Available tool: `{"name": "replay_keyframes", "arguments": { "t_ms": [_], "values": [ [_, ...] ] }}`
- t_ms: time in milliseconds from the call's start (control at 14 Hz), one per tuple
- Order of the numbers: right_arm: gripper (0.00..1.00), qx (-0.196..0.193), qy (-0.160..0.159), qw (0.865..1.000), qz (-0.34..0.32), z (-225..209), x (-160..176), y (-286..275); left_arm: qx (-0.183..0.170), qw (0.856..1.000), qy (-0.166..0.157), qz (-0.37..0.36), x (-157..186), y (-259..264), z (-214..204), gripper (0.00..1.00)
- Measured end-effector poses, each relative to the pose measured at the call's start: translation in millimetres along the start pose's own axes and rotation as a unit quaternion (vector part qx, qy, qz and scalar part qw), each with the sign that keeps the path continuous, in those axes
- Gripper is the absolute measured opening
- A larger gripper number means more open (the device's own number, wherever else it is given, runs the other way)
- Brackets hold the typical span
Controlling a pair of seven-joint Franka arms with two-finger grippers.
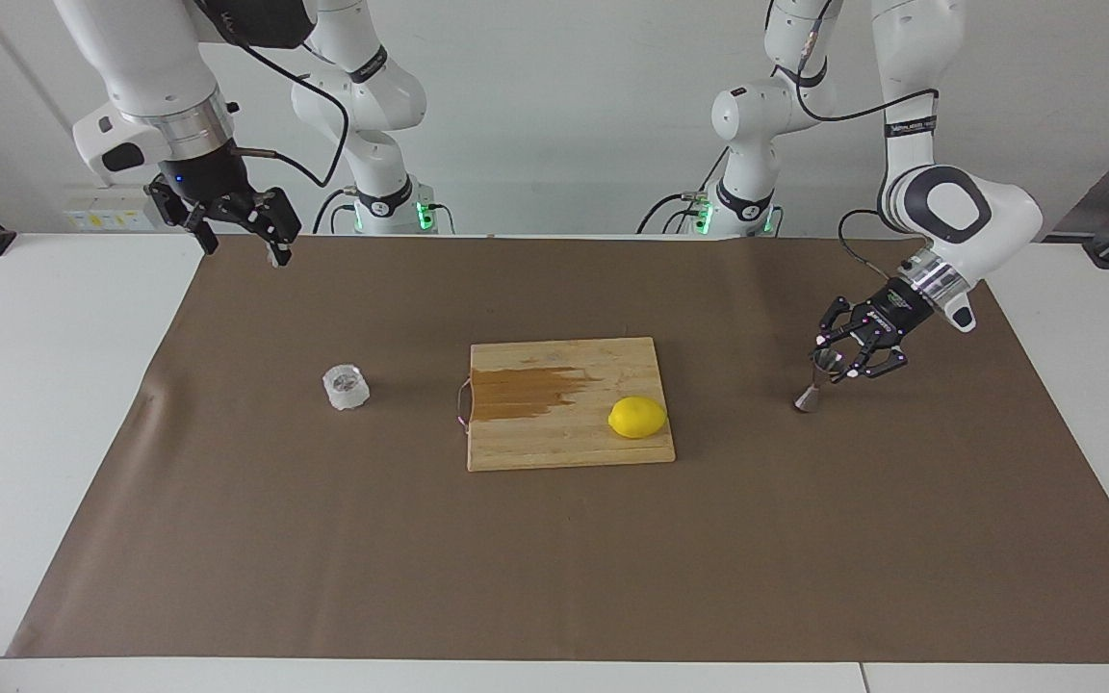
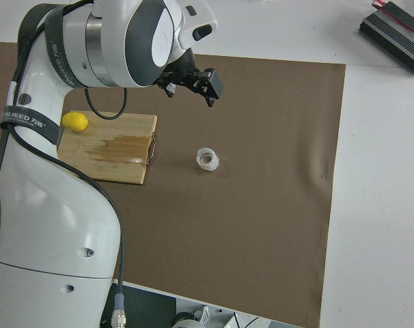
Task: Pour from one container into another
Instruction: 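Close the left gripper around the small metal cup, then carry the metal cup with the left gripper over the cutting board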
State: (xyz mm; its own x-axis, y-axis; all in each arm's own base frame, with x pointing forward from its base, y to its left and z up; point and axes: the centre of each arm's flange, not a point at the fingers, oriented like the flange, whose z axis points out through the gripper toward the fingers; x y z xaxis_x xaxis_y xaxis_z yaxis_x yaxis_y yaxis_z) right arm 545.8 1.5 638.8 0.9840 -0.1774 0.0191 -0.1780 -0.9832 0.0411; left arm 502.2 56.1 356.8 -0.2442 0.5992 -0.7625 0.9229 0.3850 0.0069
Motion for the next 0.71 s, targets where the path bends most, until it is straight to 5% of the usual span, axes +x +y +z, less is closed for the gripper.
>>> {"name": "replay_keyframes", "arguments": {
  "t_ms": [286,714],
  "values": [
    [1.00,0.000,0.000,1.000,0.000,0,0,0,0.031,0.999,-0.032,0.007,-58,9,3,0.49],
    [1.00,0.000,0.000,1.000,0.000,0,0,0,0.073,0.996,-0.028,-0.038,-159,-27,74,0.49]
  ]
}}
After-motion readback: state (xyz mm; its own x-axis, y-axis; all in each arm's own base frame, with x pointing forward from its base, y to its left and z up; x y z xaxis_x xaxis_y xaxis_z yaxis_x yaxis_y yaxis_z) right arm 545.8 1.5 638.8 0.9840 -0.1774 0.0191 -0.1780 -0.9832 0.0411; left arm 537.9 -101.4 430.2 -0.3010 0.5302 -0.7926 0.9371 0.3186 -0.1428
